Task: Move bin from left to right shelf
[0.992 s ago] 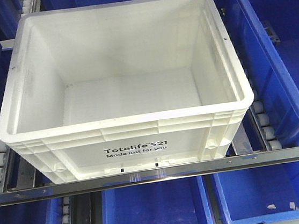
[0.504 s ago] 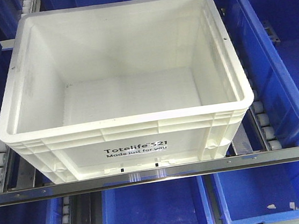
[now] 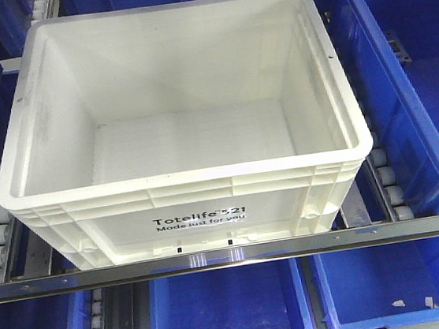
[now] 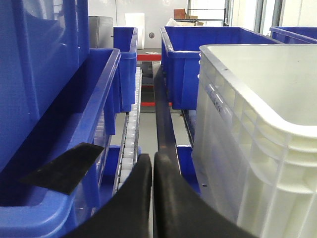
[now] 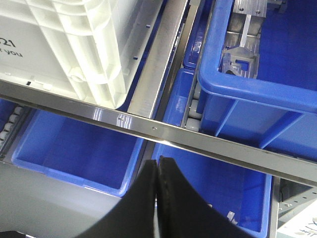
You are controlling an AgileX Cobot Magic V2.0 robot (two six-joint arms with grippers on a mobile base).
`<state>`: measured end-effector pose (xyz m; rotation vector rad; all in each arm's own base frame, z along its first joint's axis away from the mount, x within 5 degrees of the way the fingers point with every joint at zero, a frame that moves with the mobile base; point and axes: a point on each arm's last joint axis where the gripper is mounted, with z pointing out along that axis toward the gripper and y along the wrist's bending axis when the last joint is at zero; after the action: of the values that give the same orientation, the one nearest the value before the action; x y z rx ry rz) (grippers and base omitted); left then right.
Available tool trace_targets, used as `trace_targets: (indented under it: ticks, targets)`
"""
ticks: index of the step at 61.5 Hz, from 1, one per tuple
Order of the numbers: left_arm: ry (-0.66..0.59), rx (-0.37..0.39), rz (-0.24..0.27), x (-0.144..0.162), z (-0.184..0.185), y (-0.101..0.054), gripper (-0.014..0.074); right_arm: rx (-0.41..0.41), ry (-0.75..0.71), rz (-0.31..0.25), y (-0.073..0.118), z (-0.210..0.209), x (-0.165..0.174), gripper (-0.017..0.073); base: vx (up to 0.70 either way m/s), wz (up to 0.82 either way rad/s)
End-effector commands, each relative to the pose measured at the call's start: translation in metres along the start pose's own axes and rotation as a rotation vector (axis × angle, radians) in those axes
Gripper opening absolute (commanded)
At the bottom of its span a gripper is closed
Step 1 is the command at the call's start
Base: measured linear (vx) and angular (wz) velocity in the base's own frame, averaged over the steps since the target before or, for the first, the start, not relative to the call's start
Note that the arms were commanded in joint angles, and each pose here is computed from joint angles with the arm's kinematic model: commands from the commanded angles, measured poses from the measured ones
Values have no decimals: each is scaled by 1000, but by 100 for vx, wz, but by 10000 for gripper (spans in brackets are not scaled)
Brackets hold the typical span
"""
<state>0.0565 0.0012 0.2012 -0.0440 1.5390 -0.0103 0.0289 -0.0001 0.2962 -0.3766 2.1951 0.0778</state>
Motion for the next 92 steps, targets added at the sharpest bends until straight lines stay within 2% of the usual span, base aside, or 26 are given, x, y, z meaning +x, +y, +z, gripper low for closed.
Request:
trace_targets:
  ticks: [1,58,62,66,81,86,92]
  targets:
    - [-111,2,-3,-14,-2,0,-8,9,-64,-5,-1,-4,-11,-8,0,0]
    - [-111,2,-2,-14,-2,0,-8,16,-67,-2,-2,-6,-8,-8,0,0]
    - [-111,2,-2,-14,-2,0,-8,34,-92,17,-2,-8,-7,-8,0,0]
    - [-111,2,-2,-14,-2,0,-8,47,-174,96,0,-5,-7,-8,0,0]
    - [-111,2,-2,-14,-2,0,-8,166,-509,242,-2,28,7,-8,0,0]
    - [-111,2,-2,-14,-2,0,-8,208,-567,273,-3,39,17,-8,0,0]
    - [-111,2,-2,-14,-2,0,-8,247,-615,283,-4,48,28,-8,0,0]
